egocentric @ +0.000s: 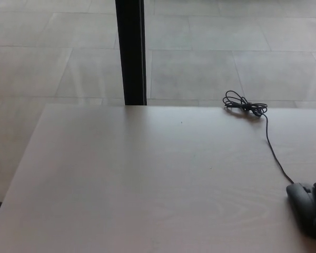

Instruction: The robot uses its right fingers to click on the left button of the black mouse placed on the table.

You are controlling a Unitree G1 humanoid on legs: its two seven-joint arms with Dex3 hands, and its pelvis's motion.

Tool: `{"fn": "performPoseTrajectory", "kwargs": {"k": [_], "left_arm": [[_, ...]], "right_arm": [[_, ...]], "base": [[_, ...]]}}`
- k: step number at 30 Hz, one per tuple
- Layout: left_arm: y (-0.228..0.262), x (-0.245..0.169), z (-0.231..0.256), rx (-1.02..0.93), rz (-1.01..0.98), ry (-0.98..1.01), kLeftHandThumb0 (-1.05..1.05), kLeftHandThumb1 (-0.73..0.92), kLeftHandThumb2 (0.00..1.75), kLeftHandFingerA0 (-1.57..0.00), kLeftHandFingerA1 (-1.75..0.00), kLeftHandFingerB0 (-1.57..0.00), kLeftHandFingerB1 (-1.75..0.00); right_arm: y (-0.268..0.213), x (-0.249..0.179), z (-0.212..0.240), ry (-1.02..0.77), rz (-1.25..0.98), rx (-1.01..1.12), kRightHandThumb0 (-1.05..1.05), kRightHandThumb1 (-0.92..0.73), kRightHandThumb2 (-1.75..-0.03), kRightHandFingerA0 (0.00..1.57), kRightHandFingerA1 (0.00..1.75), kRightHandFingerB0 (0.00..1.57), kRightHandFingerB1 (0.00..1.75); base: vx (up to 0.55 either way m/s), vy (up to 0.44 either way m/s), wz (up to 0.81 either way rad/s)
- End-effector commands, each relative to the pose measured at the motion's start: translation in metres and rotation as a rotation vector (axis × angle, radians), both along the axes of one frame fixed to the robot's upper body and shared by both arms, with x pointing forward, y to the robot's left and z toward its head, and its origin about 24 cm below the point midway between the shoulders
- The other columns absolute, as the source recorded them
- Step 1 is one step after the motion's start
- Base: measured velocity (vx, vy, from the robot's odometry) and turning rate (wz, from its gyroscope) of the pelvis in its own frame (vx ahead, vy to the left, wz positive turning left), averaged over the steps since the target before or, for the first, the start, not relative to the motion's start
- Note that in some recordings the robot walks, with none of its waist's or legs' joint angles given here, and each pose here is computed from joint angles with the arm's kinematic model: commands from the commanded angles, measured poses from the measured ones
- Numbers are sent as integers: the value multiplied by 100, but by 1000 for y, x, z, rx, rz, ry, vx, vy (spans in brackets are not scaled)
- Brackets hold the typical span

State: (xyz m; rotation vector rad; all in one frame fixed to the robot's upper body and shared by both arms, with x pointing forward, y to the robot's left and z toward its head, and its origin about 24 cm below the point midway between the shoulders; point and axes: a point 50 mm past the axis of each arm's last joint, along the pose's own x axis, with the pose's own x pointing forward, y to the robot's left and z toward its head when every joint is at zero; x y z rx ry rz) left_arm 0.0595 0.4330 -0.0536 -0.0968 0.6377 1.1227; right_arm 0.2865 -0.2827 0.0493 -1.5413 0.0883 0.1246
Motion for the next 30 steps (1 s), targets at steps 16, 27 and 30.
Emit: {"fn": "performPoseTrajectory", "kwargs": {"k": [16, 27, 30], "left_arm": [[5, -2, 7, 42, -42, -30, -71, 62, 59, -84, -58, -74, -51], [5, 0, 8, 43, -43, -34, -72, 62, 59, -89, -61, -75, -54], [5, 0, 8, 44, -55, -35, -71, 64, 60, -86, -60, -71, -53]], "right_arm": [[13, 7, 14, -99, 50, -5, -81, -89, -67, 35, 42, 44, 34], [22, 3, 6, -65, 62, 3, -83, -90, -68, 34, 43, 44, 34], [24, 2, 6, -64, 75, 7, -83, -90, -67, 33, 45, 45, 34]], "base": [[0, 0, 0], [0, 0, 0], [0, 0, 0]]}}
